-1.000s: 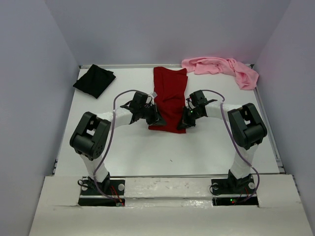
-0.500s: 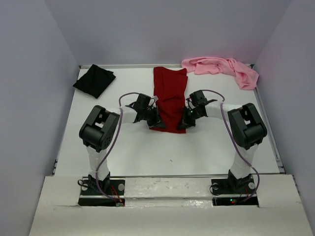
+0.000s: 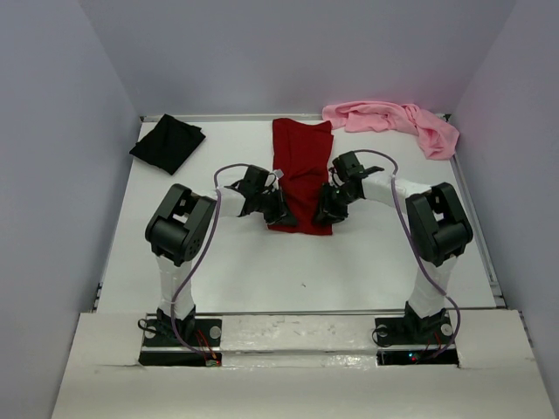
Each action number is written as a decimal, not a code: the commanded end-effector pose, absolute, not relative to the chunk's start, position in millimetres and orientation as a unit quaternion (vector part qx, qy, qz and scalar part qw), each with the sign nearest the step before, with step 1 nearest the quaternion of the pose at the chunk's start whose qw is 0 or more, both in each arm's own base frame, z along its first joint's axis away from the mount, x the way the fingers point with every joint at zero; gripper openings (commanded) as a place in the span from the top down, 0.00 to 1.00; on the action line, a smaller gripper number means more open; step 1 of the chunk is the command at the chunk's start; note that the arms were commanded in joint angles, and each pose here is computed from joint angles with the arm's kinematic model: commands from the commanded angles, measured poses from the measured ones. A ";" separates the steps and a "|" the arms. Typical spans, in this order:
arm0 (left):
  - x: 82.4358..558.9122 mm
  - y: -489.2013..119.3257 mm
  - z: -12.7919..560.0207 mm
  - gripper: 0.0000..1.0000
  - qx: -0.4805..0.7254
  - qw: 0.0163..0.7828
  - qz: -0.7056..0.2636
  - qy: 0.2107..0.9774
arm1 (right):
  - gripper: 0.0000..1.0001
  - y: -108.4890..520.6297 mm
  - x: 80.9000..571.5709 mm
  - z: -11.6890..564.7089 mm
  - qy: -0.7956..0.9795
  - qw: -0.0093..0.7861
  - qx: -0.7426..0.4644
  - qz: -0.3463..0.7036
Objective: Fold and stack the t-shirts
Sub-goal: Fold the tshirt
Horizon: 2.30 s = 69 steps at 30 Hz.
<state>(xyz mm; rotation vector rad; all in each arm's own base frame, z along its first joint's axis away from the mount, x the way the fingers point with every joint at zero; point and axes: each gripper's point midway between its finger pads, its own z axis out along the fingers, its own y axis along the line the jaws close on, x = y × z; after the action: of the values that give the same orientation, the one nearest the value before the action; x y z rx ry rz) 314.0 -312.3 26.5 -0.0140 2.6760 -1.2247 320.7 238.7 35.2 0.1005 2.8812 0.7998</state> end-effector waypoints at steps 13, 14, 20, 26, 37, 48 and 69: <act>295.0 -282.9 -16.8 1.00 -0.017 0.069 -0.329 0.942 | 0.40 222.5 386.2 106.7 0.944 0.159 0.010 0.288; 293.3 -281.0 -17.7 1.00 -0.018 0.065 -0.323 0.944 | 0.40 223.1 388.3 104.1 0.945 0.158 0.009 0.287; 288.8 -277.2 -14.5 1.00 -0.021 0.055 -0.315 0.947 | 0.40 229.2 409.6 87.9 0.945 0.159 -0.008 0.285; 286.3 -274.6 -12.2 1.00 -0.021 0.055 -0.309 0.949 | 0.40 228.9 426.0 78.6 0.946 0.162 -0.008 0.281; 283.9 -272.1 -11.3 1.00 -0.020 0.055 -0.305 0.950 | 0.40 222.7 443.3 76.3 0.945 0.175 -0.010 0.275; 285.2 -272.1 -12.3 1.00 -0.019 0.055 -0.302 0.951 | 0.40 220.6 442.1 62.6 0.949 0.165 -0.019 0.267; 285.0 -272.1 -17.6 1.00 -0.015 0.047 -0.298 0.953 | 1.00 204.8 452.2 59.2 0.952 0.172 -0.008 0.253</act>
<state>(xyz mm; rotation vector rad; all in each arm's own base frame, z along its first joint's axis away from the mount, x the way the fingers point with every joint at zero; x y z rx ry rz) 310.4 -303.6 25.4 -0.0045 2.7222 -1.1440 434.6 210.1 44.2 -0.0104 2.7573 0.7409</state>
